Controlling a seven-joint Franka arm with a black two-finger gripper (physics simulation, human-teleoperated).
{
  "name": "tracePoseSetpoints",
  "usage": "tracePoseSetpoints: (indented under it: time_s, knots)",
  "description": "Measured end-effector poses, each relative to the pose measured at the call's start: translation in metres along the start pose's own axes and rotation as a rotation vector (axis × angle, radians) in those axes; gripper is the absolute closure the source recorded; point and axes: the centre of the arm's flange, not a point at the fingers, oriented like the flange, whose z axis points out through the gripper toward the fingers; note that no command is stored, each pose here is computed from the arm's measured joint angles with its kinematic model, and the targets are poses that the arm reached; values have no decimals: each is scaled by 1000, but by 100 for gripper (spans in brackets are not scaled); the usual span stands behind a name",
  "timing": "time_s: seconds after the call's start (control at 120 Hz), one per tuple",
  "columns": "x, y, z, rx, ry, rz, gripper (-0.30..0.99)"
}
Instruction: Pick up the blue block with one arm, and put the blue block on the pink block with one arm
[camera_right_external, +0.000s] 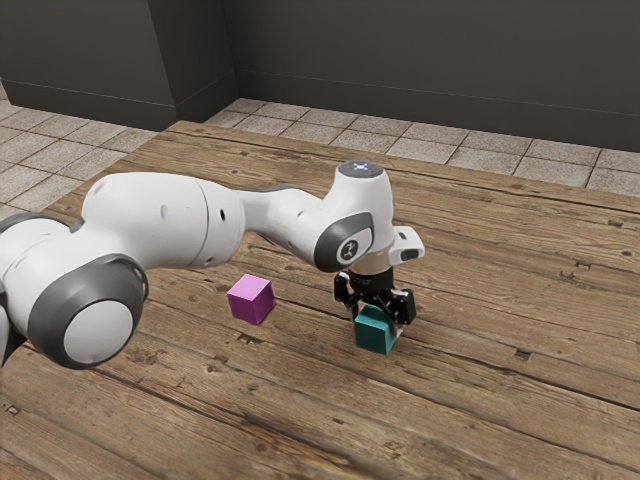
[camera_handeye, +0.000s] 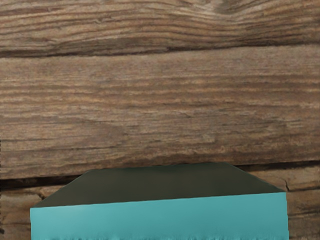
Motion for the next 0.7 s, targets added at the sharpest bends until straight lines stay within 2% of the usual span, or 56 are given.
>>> tracePoseSetpoints:
  time_s: [0.117,0.267,0.367,0.567,0.7]
  knots:
    - [0,1,0,2,0,11,5]
    - [0,0,0,3,-1,17,24]
    - [0,-2,0,12,2,20,31]
    - [-2,-10,-16,29,20,13,35]
    - [-23,-34,-51,49,31,-16,35]
